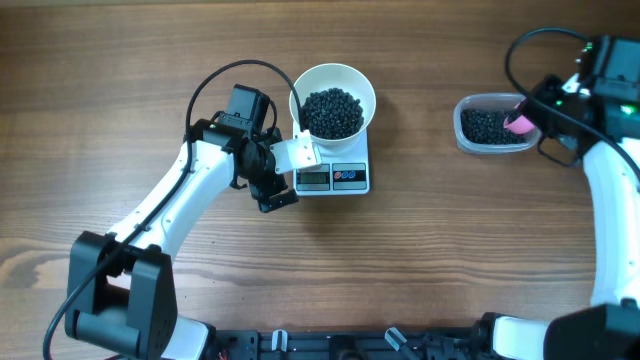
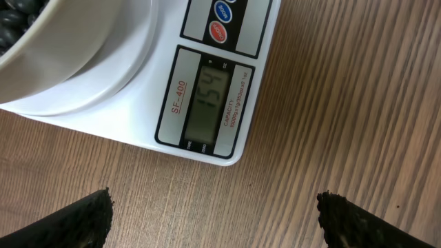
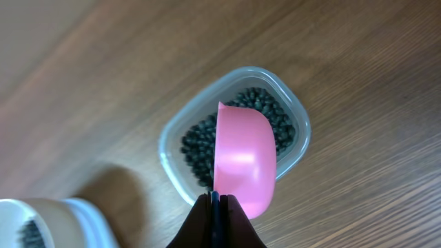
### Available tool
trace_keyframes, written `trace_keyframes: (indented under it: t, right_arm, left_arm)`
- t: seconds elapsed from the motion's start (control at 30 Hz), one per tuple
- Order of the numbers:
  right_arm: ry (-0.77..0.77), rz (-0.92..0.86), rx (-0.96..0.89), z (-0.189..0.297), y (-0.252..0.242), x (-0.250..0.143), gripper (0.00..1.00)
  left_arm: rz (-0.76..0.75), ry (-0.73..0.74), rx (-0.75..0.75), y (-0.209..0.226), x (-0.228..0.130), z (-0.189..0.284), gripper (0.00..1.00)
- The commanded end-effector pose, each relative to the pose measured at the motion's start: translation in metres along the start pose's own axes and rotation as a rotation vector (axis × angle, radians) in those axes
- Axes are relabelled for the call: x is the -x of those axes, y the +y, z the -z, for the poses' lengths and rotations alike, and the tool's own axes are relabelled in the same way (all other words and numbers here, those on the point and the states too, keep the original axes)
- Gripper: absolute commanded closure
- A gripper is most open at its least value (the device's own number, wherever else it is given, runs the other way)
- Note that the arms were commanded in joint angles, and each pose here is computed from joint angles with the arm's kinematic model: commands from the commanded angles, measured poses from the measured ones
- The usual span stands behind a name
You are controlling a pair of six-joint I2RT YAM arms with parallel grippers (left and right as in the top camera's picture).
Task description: Scoop item into bowl and weigh 150g on scale
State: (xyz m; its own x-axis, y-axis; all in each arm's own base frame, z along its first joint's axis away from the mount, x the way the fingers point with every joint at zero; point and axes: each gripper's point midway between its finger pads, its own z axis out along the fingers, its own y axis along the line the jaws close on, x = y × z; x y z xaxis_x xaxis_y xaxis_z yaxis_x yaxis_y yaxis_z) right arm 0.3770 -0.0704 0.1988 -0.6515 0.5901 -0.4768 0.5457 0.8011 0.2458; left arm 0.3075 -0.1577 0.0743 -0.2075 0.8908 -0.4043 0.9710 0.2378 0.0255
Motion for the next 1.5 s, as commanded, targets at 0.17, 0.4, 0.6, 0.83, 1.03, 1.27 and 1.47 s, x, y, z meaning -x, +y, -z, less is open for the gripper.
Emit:
trace_keyframes:
  t: [0.17, 0.4, 0.6, 0.83, 1.03, 1.27, 1.47]
  right_arm:
    - [0.081, 0.301, -0.204, -0.060, 0.001, -0.024, 0.96]
    - [-0.050, 0.489, -0.166, -0.043, 0.028, 0.020, 0.96]
    - [-0.034, 0.528, -0.176, -0.031, 0.026, 0.020, 0.96]
    - [-0.032, 0.507, -0.192, -0.031, 0.020, 0.022, 0.96]
    - [-0.106, 0.496, -0.210, -0.030, 0.014, 0.045, 0.88]
    - [-0.106, 0.767, -0.120, -0.023, 0.056, 0.028, 0.96]
    - [-0.063, 0.931, -0.217, -0.022, 0.044, 0.022, 0.96]
  left_arm:
    - [-0.008, -0.007, -0.023, -0.003, -0.001, -0.004, 0.00]
    - [-0.008, -0.007, -0.023, -0.003, -0.001, -0.004, 0.00]
    - [-0.008, -0.007, -0.023, -0.003, -0.001, -0.004, 0.00]
    - [-0.009, -0.007, -0.023, -0.003, -0.001, -0.004, 0.00]
    - [-0.008, -0.007, -0.023, -0.003, -0.001, -0.004, 0.00]
    - [-0.009, -0.007, -0.023, -0.003, -0.001, -0.004, 0.00]
    - [-0.008, -0.007, -0.023, -0.003, -0.001, -0.004, 0.00]
